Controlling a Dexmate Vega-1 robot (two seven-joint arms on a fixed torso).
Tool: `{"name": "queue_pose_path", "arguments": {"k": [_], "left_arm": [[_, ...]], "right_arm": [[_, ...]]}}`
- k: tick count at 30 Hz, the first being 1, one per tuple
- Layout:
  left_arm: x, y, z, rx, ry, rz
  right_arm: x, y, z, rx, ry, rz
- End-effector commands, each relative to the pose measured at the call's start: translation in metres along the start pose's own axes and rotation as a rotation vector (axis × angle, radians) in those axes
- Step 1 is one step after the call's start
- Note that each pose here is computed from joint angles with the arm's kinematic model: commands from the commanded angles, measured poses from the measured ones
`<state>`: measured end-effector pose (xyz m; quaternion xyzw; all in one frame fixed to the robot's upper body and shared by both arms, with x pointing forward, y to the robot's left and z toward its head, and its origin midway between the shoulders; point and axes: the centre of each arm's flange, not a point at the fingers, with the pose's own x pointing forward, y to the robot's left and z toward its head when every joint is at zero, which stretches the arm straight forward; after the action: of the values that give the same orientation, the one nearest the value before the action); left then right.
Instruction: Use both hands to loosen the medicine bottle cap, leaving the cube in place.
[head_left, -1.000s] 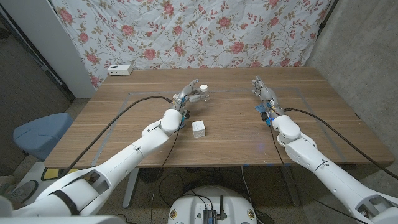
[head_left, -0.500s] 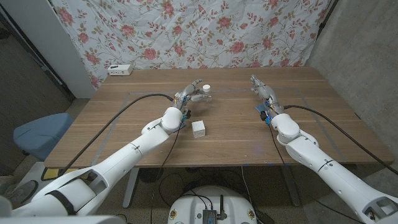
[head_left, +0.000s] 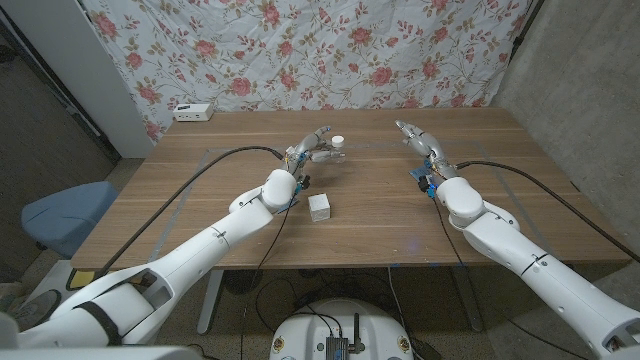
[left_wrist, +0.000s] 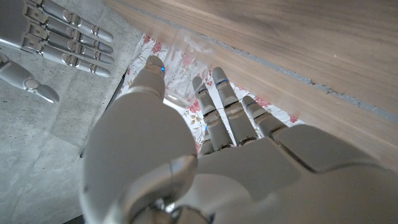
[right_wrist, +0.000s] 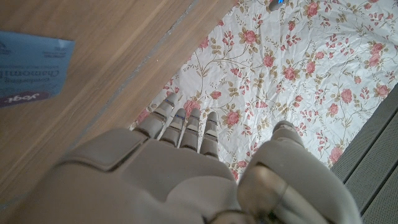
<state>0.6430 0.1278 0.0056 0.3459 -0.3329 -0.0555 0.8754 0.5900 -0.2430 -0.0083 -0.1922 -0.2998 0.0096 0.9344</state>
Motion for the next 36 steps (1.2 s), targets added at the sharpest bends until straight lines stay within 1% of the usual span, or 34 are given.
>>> {"name": "queue_pose_path", "arguments": {"k": [1,8,13,15,16,20,36], "left_arm": [[0.003,-0.005,0.004,0.018,-0.035,-0.032],[0.008,-0.007,0.006,0.023,-0.055,-0.049],[0.013,-0.011,0.008,0.020,-0.079,-0.059],[0.015,-0.013,0.009,0.025,-0.076,-0.061],[0.016,-0.014,0.010,0.026,-0.086,-0.069],[0.018,-0.016,0.011,0.023,-0.092,-0.076],[0.025,-0.023,0.017,0.026,-0.130,-0.107]], "right_arm": [[-0.004,0.000,0.021,-0.098,0.015,0.017],[-0.003,-0.003,0.033,-0.156,0.015,0.033],[-0.001,-0.004,0.039,-0.182,0.011,0.055],[0.000,-0.004,0.042,-0.197,0.009,0.064],[0.000,-0.004,0.044,-0.207,0.009,0.069],[0.001,-0.003,0.050,-0.244,0.019,0.089],[0.003,-0.001,0.066,-0.353,0.010,0.106]]}}
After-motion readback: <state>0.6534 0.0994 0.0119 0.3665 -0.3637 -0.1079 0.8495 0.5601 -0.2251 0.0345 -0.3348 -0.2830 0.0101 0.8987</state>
